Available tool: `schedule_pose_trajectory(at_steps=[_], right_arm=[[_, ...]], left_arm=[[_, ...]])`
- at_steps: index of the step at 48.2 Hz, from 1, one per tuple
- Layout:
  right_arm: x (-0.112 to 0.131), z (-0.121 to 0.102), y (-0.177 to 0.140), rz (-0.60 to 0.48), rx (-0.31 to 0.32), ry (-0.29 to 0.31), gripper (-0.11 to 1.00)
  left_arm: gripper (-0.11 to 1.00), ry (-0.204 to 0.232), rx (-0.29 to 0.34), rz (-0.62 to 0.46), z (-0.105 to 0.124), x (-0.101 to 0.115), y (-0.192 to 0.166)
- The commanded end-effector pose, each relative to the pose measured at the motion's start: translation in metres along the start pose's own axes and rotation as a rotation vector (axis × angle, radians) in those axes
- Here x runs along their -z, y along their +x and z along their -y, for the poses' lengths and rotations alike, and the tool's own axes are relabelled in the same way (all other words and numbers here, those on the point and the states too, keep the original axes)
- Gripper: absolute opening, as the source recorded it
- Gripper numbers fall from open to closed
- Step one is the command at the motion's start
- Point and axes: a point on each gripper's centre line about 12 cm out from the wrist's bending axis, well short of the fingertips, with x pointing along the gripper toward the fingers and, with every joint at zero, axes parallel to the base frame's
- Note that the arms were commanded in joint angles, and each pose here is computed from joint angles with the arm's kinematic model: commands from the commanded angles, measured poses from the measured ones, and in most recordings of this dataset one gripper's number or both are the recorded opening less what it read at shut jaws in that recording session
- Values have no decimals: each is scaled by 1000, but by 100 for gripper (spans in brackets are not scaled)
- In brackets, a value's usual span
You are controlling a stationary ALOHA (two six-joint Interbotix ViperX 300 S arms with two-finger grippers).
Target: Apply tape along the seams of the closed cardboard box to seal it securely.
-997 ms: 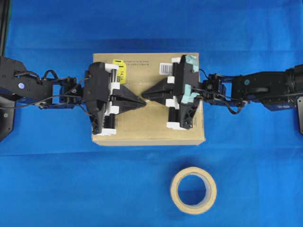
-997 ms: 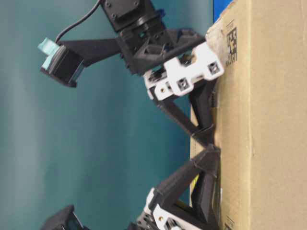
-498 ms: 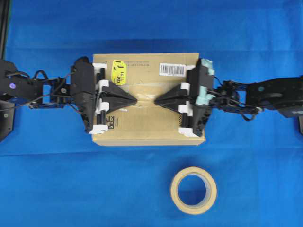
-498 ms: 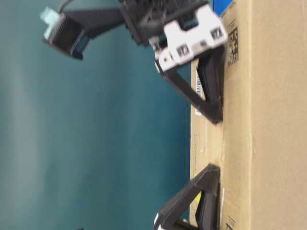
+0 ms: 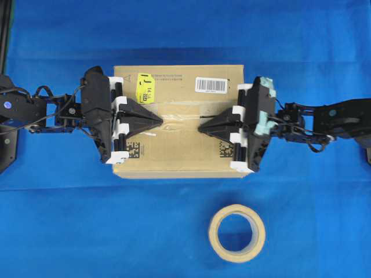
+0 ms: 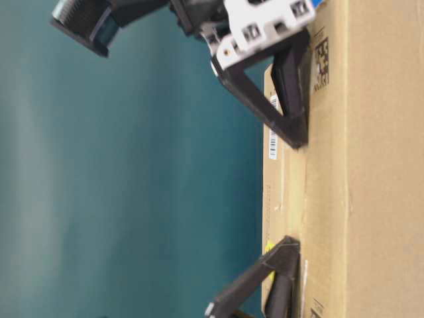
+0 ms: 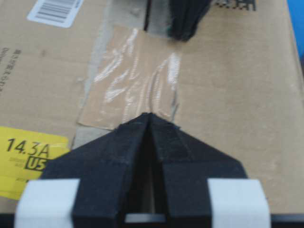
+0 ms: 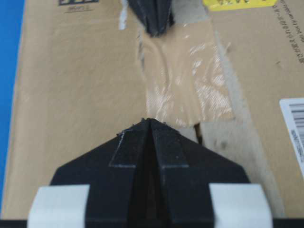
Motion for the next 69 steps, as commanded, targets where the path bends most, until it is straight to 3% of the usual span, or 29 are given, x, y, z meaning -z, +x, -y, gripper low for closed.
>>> schedule_pose_trajectory(at_steps=[1, 12, 25, 34, 47, 69], right_arm=[[-26, -10, -17, 80, -36, -24, 0], [-71, -10, -71, 207, -58, -102, 0], [-74, 0, -132, 265, -69, -123, 0], [-58, 4, -163, 261, -90, -125, 0], [-20, 17, -185, 248, -82, -116, 0], [38, 38, -170, 96, -17, -95, 0]], left_arm=[[0, 12, 22, 67, 7, -29, -8], [0, 13, 36, 146, 10, -68, -54], [0, 18, 33, 212, 5, -65, -125], [0, 22, 28, 243, 0, -46, -164], [0, 22, 25, 274, -6, 1, -185], [0, 42, 15, 173, -8, 32, -175]])
